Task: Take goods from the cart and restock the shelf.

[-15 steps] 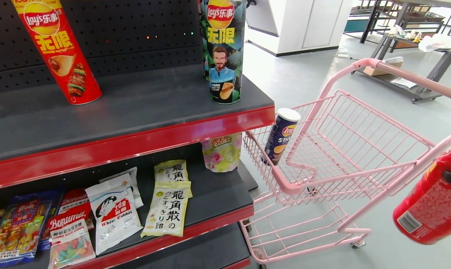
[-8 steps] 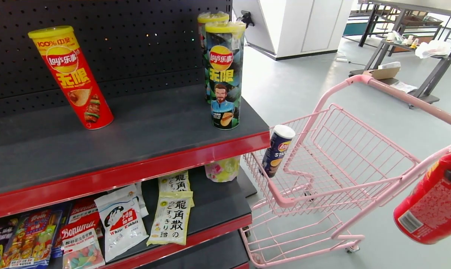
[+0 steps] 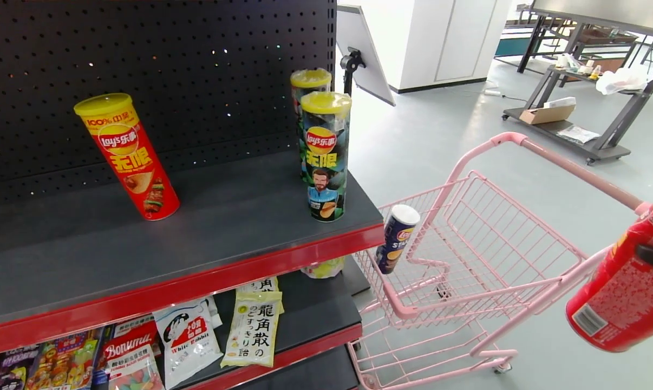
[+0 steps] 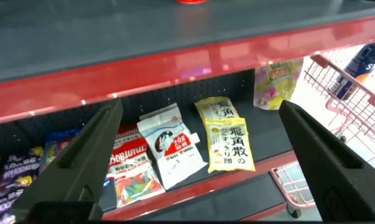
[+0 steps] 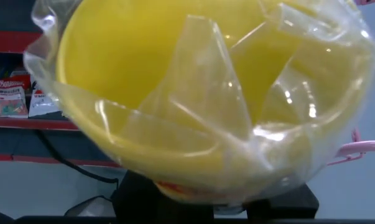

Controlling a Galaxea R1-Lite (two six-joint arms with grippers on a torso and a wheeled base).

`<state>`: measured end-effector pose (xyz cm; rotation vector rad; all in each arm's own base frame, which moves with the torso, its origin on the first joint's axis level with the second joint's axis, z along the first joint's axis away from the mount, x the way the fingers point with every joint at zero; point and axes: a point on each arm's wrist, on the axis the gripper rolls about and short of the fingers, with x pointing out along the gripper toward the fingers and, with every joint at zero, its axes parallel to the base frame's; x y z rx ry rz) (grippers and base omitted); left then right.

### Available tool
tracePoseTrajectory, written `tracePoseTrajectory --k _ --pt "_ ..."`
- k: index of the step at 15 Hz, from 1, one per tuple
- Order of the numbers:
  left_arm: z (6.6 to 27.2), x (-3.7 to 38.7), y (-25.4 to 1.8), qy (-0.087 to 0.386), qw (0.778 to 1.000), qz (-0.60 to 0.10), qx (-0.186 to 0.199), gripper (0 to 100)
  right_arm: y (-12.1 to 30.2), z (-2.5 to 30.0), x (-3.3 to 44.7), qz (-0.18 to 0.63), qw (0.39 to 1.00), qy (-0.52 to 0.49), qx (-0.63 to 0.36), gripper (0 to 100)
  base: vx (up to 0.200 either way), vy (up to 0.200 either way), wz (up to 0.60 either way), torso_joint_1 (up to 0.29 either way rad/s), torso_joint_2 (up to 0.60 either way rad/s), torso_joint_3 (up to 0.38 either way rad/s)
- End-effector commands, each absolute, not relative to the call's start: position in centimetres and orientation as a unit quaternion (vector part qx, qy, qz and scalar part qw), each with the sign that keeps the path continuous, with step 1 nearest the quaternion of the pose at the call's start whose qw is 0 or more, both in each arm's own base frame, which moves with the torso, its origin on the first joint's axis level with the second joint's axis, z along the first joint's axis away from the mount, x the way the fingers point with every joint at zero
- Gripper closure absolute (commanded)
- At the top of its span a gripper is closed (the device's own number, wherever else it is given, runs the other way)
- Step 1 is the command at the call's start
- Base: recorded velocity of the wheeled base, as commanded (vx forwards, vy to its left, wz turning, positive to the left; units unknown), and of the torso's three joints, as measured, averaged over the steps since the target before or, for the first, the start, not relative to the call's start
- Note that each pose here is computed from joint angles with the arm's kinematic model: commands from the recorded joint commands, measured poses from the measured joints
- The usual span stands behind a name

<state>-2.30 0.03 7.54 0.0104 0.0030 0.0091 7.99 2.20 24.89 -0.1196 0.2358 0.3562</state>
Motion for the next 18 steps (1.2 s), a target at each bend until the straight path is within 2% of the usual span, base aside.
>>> tracePoseTrajectory --k 1,2,10,16,18 --pt "7.5 -2.3 0.0 0.002 1.0 0.005 0.005 0 2.3 24.8 8.4 0.177 0.974 0.124 -0.061 100 0.0 0.0 0.0 0.139 -0.36 -0.198" --pt "7.5 -2.3 0.0 0.002 1.0 0.005 0.005 0 2.3 24.7 8.6 0.177 0.974 0.129 -0.063 100 0.0 0.0 0.0 0.061 -0.1 -0.066" --pt "7.5 -2.3 0.0 0.002 1.0 0.005 0.002 0 2.4 24.5 8.7 0.179 0.973 0.132 -0.066 100 0.0 0.0 0.6 0.01 -0.01 -0.011" --pt "7.5 -2.3 0.0 0.002 1.0 0.005 0.005 0 2.2 24.0 7.7 0.187 0.972 0.122 -0.069 100 0.0 0.0 0.0 0.0 0.0 0.0" --pt "7.5 -2.3 0.0 0.002 1.0 0.005 0.005 0 2.2 23.9 7.4 0.188 0.973 0.118 -0.068 100 0.0 0.2 0.0 -0.002 0.0 0.002"
